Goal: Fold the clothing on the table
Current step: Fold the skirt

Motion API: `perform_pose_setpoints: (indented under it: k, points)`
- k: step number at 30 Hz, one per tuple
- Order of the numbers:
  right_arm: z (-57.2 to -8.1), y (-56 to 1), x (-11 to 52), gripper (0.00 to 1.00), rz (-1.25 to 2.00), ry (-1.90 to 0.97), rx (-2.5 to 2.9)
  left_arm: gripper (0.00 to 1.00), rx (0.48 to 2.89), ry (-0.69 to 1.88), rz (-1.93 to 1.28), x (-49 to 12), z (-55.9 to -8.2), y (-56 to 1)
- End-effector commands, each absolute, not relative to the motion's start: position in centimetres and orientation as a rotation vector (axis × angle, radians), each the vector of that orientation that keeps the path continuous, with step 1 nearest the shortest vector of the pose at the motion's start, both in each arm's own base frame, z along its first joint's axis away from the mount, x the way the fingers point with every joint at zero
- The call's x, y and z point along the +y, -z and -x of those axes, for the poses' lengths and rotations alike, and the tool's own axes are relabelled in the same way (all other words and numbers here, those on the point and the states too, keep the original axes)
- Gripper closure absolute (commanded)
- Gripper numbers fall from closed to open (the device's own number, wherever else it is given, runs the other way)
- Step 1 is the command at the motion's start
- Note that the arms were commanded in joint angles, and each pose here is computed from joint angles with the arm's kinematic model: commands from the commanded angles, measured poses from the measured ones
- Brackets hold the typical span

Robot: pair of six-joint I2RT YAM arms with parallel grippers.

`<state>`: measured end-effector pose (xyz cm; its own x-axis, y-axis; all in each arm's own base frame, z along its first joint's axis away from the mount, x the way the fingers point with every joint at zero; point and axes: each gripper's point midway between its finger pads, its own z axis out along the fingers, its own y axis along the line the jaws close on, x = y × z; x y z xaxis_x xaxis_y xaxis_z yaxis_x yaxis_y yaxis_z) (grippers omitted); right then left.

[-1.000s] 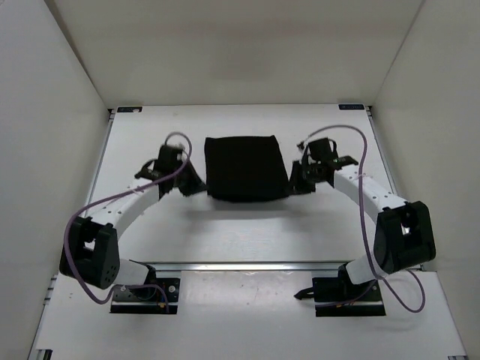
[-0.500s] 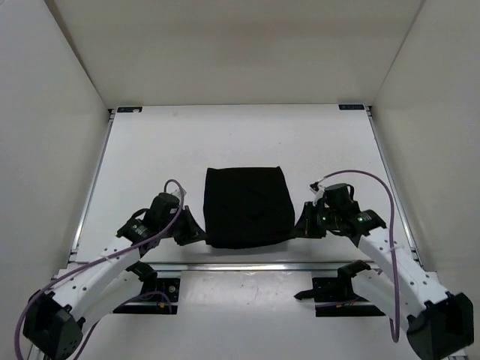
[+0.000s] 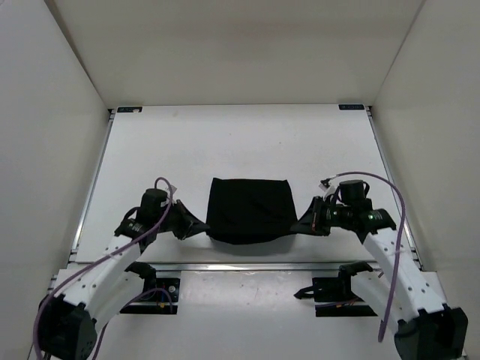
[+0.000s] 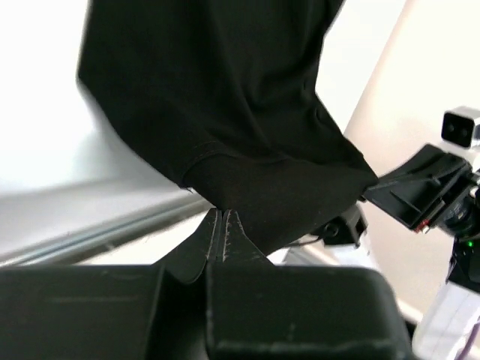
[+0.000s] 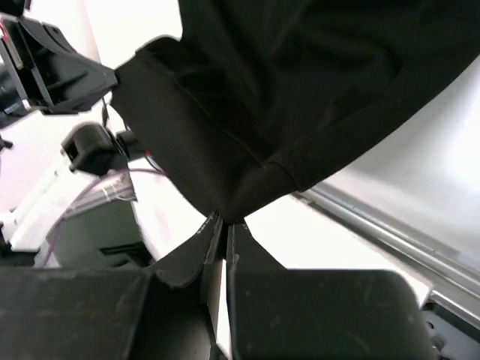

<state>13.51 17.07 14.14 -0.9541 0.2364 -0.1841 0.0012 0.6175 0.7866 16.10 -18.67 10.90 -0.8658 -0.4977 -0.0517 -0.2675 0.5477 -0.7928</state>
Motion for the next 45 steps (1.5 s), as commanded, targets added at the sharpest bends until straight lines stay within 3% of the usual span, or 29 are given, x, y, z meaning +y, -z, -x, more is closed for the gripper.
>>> perform_pose_setpoints:
  k: [1, 7, 13, 14, 15, 18, 19, 20, 22, 27, 31, 41, 42, 43, 44, 45]
  points:
    - [-16.5, -16.3, 16.8, 1.0, -0.093, -1.292, 2.496, 1.0, 2.396, 1.318, 0.574, -19.9, -20.2, -14.3]
    - [-23.0, -15.6, 15.3, 1.0, -0.118, -1.168, 2.539, 1.0, 2.353, 1.246, 0.564, -20.0, -27.9, -16.9]
    - [-29.3, -14.5, 14.7, 1.0, -0.123, -1.086, 2.582, 1.0, 2.398, 1.168, 0.605, -19.8, -34.1, -15.3]
    - [-30.7, -14.2, 14.6, 0.95, -0.134, -1.086, 2.582, 0.92, 2.413, 1.157, 0.624, -19.6, -35.3, -14.4]
    - [-32.1, -13.9, 14.5, 0.79, -0.128, -1.08, 2.571, 0.78, 2.422, 1.158, 0.624, -19.9, -36.4, -13.6]
    - [-37.0, -14.4, 14.0, 0.57, -0.091, -1.047, 2.445, 0.64, 2.346, 1.181, 0.637, -19.3, -41.1, -12.8]
    - [-38.2, -13.3, 13.2, 0.43, -0.132, -1.0, 2.451, 0.54, 2.321, 1.175, 0.65, -19.1, -42.6, -12.1]
    - [-39.4, -13.2, 12.5, 0.37, -0.142, -0.959, 2.445, 0.43, 2.274, 1.199, 0.636, -18.7, -44.0, -13.1]
    - [-39.7, -13.0, 11.9, 0.31, -0.142, -0.914, 2.482, 0.36, 2.261, 1.207, 0.63, -17.8, -45.3, -13.7]
    - [-35.7, -9.9, 12.3, 0.29, -0.094, -0.834, 2.579, 0.28, 2.413, 1.049, 0.615, -15.3, -41.4, -9.7]
    - [-32.5, -6.9, 12.7, 0.29, -0.13, -0.82, 2.663, 0.27, 2.533, 0.946, 0.578, -15.2, -37.3, -5.5]
    - [-30.3, -2.9, 14.2, 0.3, -0.121, -0.69, 2.794, 0.28, 2.65, 0.735, 0.447, -16.1, -35.2, -2.4]
    - [-30.3, -2.5, 14.8, 0.35, -0.102, -0.691, 2.81, 0.32, 2.654, 0.739, 0.447, -16.2, -35.2, -2.2]
    - [-30.1, -1.9, 14.9, 0.42, -0.116, -0.694, 2.832, 0.5, 2.659, 0.723, 0.443, -16.0, -35.3, -1.9]
    - [-30.2, -1.7, 15.1, 0.6, -0.12, -0.693, 2.838, 0.72, 2.665, 0.715, 0.439, -16.2, -35.3, -1.9]
    - [-30.5, -1.5, 15.2, 0.74, -0.12, -0.699, 2.839, 0.79, 2.679, 0.707, 0.437, -16.2, -35.2, -1.5]
